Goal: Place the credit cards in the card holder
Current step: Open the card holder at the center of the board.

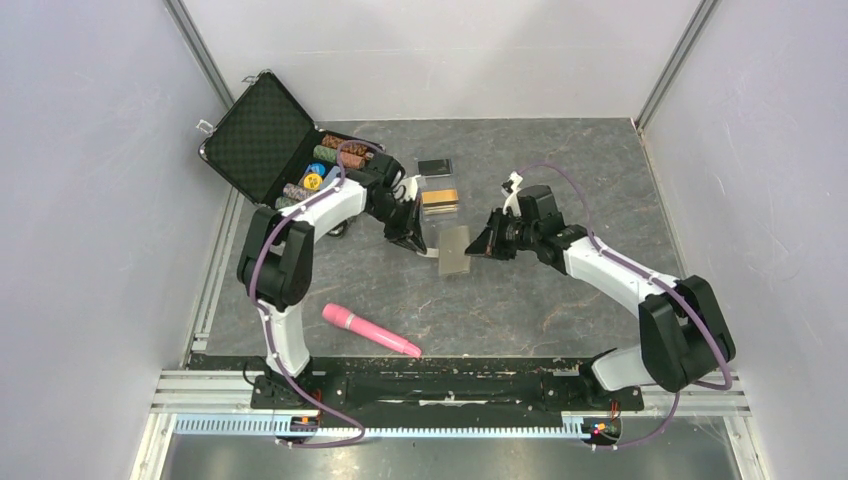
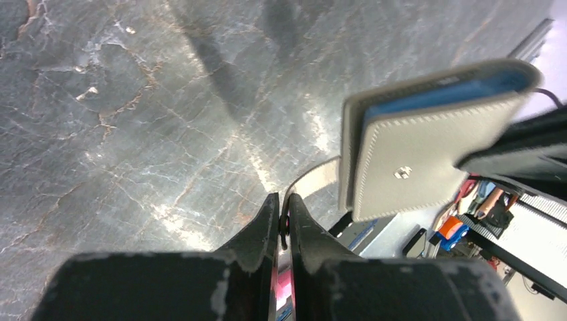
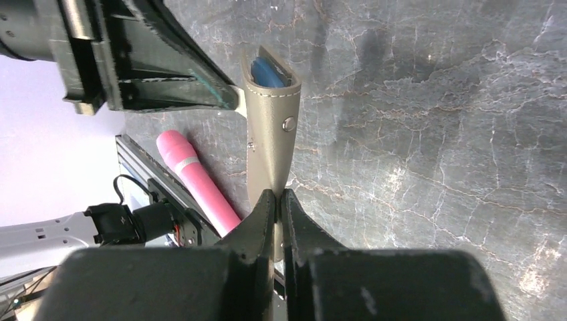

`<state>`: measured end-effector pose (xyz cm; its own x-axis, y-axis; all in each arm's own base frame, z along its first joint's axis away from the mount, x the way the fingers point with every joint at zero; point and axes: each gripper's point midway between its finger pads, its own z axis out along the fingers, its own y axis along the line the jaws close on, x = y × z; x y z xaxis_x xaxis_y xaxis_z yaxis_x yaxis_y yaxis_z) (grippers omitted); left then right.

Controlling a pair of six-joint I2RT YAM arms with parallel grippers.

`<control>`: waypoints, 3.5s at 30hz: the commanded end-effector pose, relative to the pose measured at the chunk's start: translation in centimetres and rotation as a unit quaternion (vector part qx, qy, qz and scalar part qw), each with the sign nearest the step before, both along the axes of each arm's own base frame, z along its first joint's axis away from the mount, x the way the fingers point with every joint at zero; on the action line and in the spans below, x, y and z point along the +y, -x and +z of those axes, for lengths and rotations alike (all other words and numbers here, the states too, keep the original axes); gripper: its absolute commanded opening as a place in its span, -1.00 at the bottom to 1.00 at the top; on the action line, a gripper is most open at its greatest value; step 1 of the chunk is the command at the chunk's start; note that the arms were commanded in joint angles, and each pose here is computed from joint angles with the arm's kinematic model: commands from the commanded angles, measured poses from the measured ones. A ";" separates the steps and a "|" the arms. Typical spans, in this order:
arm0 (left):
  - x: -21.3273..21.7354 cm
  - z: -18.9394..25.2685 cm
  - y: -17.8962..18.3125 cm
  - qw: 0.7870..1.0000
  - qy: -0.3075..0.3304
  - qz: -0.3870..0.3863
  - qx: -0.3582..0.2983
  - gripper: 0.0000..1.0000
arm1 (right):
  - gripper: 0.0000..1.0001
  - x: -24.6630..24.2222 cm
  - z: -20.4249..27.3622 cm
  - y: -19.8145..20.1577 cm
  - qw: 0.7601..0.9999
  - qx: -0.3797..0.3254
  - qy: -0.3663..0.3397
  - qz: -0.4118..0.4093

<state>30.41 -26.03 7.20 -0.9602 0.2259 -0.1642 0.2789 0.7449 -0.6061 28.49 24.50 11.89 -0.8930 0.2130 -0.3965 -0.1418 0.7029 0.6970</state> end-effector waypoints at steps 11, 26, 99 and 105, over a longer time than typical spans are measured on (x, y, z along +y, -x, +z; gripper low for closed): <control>-2.1 16.2 -1.3 0.962 0.156 -0.076 -0.213 -0.95 | 0.96 -4.5 7.9 -4.4 0.985 -0.173 0.015 -0.011; -3.3 24.3 5.4 0.901 0.285 -0.249 -0.213 -0.95 | 0.96 0.5 19.6 -4.7 0.917 -0.337 -0.116 0.177; -4.4 24.5 1.7 0.910 0.197 -0.182 -0.317 -0.96 | 0.38 -4.0 19.2 -5.8 0.941 -0.307 0.039 0.137; -3.3 24.0 2.5 0.876 0.188 -0.220 -0.387 -0.96 | 0.38 -4.1 19.3 -5.4 0.935 -0.318 0.037 0.152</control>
